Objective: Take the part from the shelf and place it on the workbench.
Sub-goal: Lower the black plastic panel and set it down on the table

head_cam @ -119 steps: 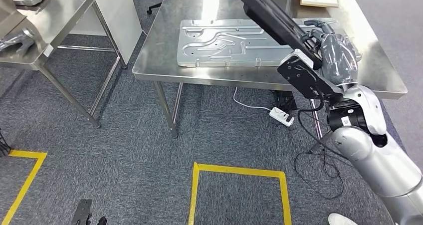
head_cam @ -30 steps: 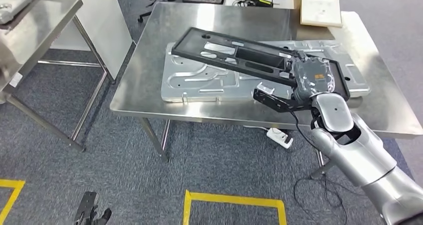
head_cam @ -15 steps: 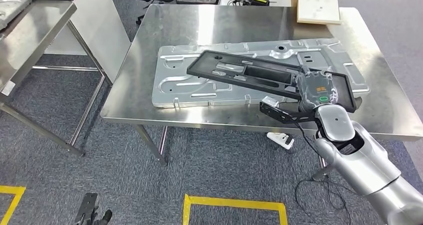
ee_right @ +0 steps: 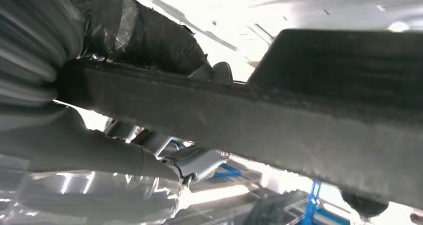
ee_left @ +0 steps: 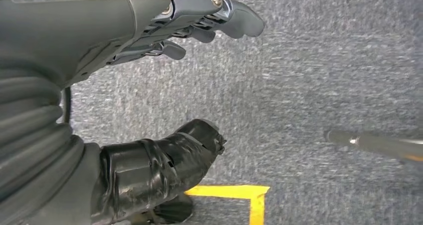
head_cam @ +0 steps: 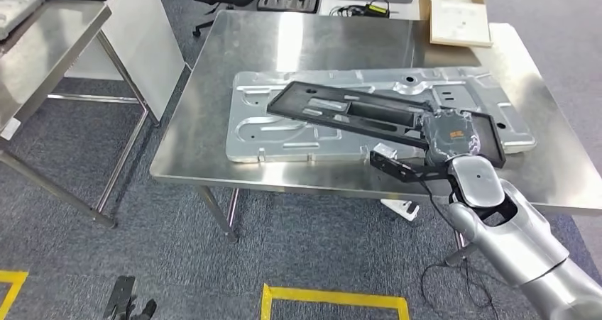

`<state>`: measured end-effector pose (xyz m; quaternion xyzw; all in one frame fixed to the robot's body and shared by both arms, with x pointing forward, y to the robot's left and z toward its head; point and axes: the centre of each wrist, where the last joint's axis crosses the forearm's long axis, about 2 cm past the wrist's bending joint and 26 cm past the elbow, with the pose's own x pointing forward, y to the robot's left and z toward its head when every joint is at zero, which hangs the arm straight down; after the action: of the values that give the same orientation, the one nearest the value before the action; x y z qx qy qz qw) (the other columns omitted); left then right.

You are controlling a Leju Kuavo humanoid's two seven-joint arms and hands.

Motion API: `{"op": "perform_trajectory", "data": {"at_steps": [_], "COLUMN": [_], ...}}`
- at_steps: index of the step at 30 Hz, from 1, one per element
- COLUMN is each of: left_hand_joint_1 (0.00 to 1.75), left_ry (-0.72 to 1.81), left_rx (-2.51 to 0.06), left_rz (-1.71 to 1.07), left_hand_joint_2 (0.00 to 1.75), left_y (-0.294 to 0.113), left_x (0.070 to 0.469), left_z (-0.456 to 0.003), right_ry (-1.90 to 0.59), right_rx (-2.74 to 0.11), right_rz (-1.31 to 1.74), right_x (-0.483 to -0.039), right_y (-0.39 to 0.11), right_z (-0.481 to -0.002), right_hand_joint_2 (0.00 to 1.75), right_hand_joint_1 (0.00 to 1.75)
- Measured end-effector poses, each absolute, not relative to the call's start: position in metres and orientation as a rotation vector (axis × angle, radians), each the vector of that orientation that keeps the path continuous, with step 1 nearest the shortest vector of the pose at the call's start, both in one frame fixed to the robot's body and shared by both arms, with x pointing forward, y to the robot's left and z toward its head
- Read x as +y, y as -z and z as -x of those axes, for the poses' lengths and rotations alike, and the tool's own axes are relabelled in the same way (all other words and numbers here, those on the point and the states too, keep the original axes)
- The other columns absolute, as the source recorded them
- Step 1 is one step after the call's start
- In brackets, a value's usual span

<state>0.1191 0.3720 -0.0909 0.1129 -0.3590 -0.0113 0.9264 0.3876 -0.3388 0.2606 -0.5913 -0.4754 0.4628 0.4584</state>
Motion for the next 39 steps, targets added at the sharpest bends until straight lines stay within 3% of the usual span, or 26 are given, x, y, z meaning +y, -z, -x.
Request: {"op": "perform_trajectory", "data": {"at_steps": [38,39], "left_hand_joint_1": [0.0,0.0], "left_ry": [-0.056,-0.057], "left_rx": [-0.737,-0.74], "left_rz": [-0.135,-0.13], "left_hand_joint_2": [1.75,1.75], "left_y": [0.09,0.09], "left_x": [0.383,0.383], "left_z": [-0.115,-0.115], "right_ry": [-1.069,-1.065], "right_rx": [-0.899,-0.897], "right_rz": [1.401,1.4], "right_x": [-0.407,-0.408], "right_y": [-0.2,-0.2], "right_z": [-0.364,-0.364], "right_hand_joint_2": [1.75,1.31], "right_hand_joint_1": [1.75,1.31]}}
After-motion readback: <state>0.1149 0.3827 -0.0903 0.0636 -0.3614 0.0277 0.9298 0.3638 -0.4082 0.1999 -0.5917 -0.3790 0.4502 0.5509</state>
